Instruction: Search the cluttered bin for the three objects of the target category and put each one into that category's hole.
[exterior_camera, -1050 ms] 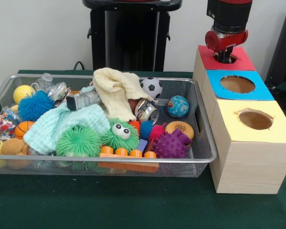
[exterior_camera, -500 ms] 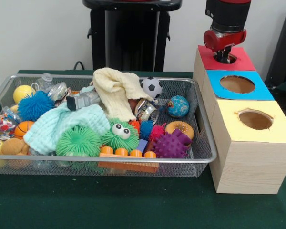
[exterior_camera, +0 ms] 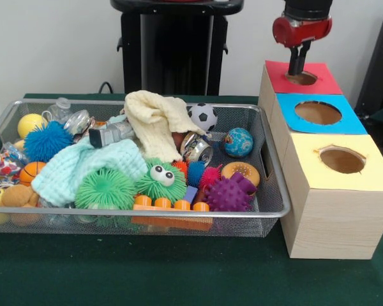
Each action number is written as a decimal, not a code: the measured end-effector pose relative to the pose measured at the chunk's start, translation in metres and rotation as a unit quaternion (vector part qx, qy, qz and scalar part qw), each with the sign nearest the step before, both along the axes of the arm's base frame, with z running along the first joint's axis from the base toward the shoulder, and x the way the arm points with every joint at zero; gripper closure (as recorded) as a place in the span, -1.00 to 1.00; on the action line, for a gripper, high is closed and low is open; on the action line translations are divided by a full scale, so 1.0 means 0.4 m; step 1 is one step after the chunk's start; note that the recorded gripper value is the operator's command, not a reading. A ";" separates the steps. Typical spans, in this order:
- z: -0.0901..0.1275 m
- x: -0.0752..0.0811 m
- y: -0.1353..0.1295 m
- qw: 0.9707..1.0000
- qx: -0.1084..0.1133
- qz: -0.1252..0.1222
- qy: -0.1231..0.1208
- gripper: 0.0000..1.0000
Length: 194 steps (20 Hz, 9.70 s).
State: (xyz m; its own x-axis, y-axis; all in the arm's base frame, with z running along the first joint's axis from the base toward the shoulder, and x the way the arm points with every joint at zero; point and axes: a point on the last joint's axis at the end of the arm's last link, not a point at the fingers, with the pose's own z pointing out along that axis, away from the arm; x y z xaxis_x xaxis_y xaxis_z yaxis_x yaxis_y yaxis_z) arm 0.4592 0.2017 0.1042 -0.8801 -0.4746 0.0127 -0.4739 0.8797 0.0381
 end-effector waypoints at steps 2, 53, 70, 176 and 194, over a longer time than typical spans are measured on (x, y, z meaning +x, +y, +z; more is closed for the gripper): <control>0.032 0.003 -0.008 1.000 -0.004 -0.003 0.006 1.00; 0.141 0.294 -0.889 0.982 0.006 -0.165 -0.095 1.00; 0.025 0.429 -1.036 0.985 0.024 -0.133 -0.108 1.00; -0.303 0.503 -1.199 0.992 -0.021 0.000 -0.126 -1.00; -0.323 0.513 -1.168 0.993 -0.052 0.022 -0.106 1.00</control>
State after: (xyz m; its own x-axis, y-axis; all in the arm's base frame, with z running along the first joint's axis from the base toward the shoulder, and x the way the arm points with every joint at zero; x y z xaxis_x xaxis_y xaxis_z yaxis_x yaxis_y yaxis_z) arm 0.6645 -0.2656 -0.0248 -0.8466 -0.5183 -0.1206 -0.4994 0.8521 -0.1565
